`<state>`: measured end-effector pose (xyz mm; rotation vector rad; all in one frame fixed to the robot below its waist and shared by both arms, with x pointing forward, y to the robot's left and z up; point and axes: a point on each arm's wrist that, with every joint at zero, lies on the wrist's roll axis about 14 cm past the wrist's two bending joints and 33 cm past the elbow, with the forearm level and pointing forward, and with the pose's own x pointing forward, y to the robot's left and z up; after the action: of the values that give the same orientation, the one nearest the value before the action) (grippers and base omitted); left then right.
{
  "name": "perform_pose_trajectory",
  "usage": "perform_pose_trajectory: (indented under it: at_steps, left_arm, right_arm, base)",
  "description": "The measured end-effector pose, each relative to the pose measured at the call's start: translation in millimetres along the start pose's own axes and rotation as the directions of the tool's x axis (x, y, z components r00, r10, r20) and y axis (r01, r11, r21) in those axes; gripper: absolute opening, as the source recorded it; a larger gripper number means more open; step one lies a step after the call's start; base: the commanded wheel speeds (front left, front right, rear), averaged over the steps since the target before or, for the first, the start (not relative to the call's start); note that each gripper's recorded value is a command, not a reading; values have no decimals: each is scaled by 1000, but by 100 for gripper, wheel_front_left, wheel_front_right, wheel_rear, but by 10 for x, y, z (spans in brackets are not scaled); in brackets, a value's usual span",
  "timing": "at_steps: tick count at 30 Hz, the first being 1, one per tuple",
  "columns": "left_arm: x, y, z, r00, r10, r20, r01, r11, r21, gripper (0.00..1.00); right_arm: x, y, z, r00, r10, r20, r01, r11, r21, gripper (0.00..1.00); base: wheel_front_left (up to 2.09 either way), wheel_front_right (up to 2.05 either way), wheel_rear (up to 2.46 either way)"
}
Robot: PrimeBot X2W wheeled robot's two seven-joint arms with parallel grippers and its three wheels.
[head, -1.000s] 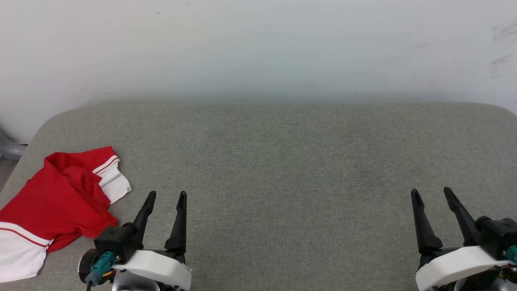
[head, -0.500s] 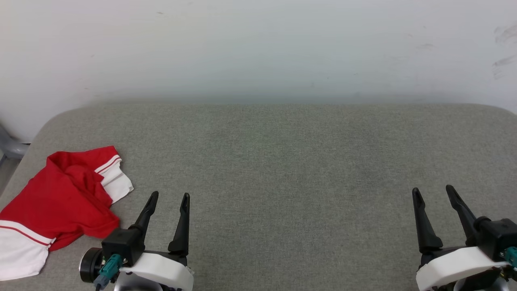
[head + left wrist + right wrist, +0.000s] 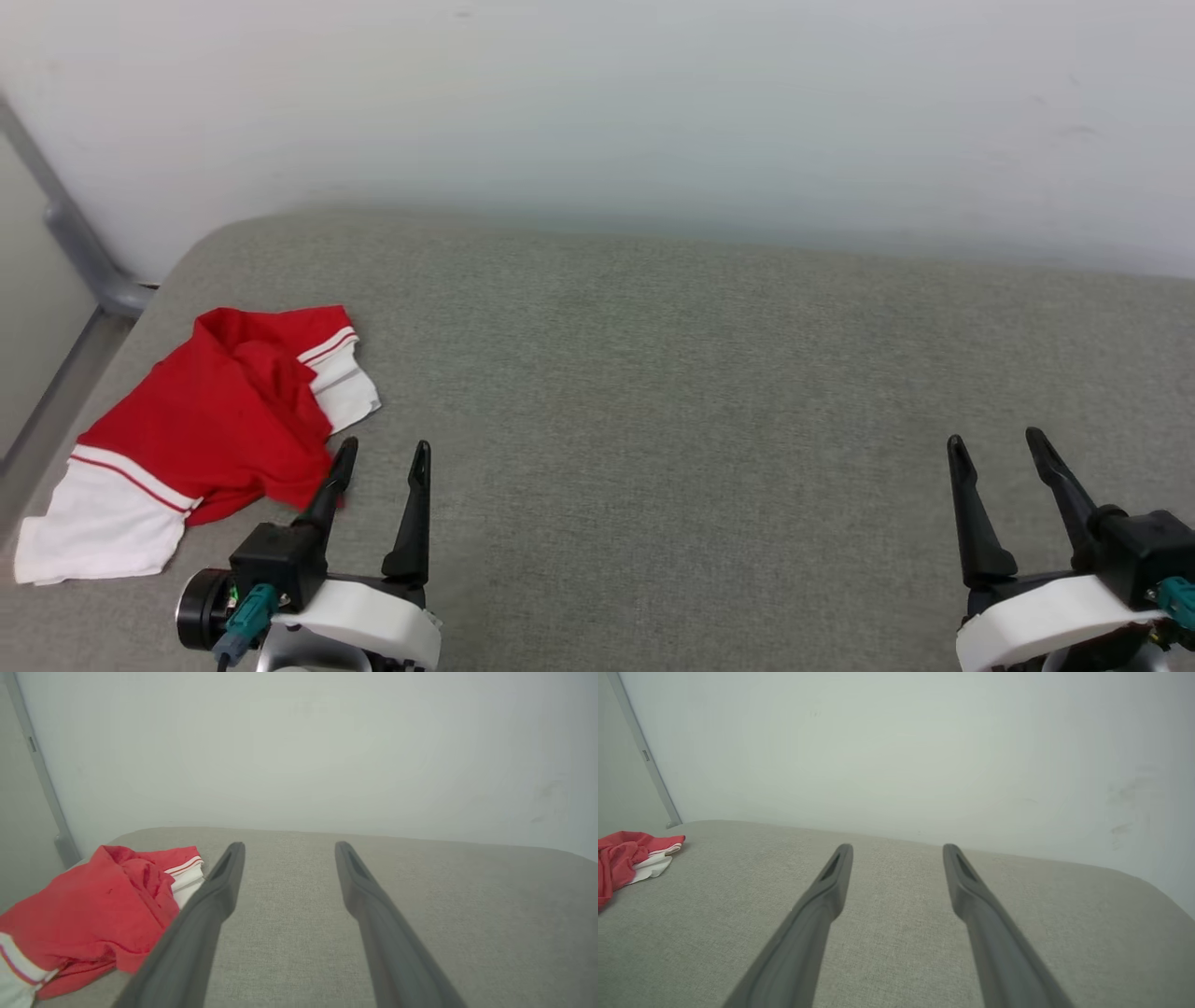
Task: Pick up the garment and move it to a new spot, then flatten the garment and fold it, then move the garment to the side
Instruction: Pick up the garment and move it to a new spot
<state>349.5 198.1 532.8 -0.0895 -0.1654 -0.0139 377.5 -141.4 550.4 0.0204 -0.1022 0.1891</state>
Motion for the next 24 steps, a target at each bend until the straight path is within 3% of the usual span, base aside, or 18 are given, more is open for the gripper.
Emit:
perform_pose_trajectory:
  at_steps: [11, 24]
  left_arm:
    - [-378, 582, 71, 983, 185, 6, -185, 982, 31, 100]
    - [-973, 1191, 204, 917, 398, 25, -399, 912, 99, 100]
  right_arm:
    - [281, 618, -88, 983, 185, -8, -185, 982, 37, 100]
    - [526, 1457, -114, 912, 410, 4, -409, 910, 64, 100]
  base:
    - [0, 0, 0]
    - [0, 0, 0]
